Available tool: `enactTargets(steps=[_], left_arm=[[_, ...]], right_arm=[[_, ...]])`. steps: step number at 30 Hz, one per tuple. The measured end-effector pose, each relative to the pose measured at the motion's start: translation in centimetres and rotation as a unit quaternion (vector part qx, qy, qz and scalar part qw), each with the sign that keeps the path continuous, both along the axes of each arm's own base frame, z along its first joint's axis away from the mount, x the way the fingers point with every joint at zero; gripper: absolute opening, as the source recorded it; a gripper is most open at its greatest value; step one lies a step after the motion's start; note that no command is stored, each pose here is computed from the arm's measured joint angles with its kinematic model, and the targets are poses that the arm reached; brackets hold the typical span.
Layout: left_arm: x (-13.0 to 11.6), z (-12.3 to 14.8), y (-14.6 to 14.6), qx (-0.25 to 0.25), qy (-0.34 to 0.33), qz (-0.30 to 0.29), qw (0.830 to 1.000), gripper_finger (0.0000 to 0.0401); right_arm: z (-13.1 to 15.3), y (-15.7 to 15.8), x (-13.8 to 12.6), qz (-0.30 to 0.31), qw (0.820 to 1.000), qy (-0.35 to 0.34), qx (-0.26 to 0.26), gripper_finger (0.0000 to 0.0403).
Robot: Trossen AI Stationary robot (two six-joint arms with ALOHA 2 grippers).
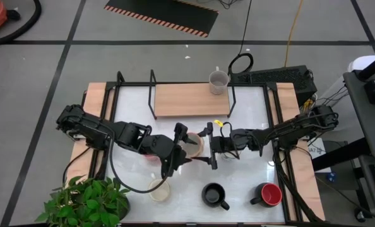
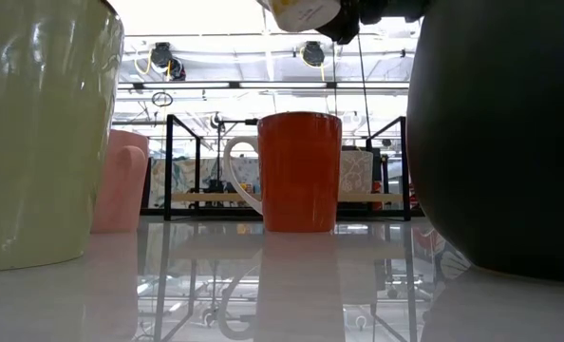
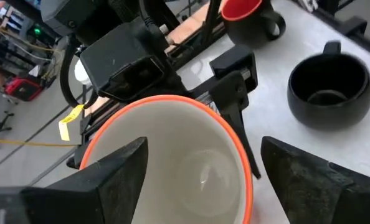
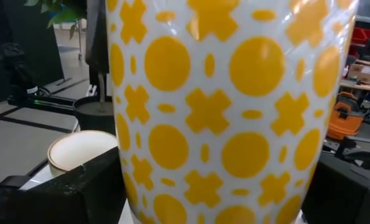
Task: Place coffee mugs
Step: Put the yellow mug on the shelf
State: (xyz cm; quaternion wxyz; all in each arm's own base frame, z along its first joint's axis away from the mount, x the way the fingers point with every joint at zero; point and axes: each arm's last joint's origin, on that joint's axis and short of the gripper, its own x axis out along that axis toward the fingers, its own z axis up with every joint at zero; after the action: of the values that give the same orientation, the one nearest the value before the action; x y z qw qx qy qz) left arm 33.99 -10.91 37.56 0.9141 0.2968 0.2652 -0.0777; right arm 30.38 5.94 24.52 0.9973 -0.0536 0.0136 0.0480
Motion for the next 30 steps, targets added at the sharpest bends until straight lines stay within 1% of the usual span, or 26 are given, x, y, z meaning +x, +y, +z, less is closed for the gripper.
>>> enactTargets(steps=[4,9,17,22,27,30], left_arm=[[0.2,0.3,-0.1,-0.036,-0.019,0.02,0.999,0.0317],[0.2,0.6,-0.4,-0.072,-0.043,0.071,0.994,0.0317],[-0.1,0.8,-0.4,-0.119,-0.045,0.107,0.986,0.0317],[-0.7,2.9,0.8,-0.162,-0.04,0.151,0.974,0.0317],[-1.4,4.4,2.6,-0.186,-0.018,0.196,0.963,0.0314],[-1.6,4.3,3.6,-0.199,0.016,0.194,0.96,0.0298]], right_arm=[[-0.1,-0.1,0.0,-0.026,1.0,0.003,-0.002,0.0354],[-0.1,-0.4,0.0,-0.066,0.998,0.006,-0.012,0.0354],[-0.2,-0.7,0.0,-0.115,0.993,0.009,-0.029,0.0354],[-0.2,-0.8,0.0,-0.135,0.99,0.01,-0.04,0.0354],[-0.2,-0.9,-0.1,-0.156,0.987,0.014,-0.045,0.0354],[-0.3,-1.0,-0.1,-0.177,0.983,0.017,-0.052,0.0354]])
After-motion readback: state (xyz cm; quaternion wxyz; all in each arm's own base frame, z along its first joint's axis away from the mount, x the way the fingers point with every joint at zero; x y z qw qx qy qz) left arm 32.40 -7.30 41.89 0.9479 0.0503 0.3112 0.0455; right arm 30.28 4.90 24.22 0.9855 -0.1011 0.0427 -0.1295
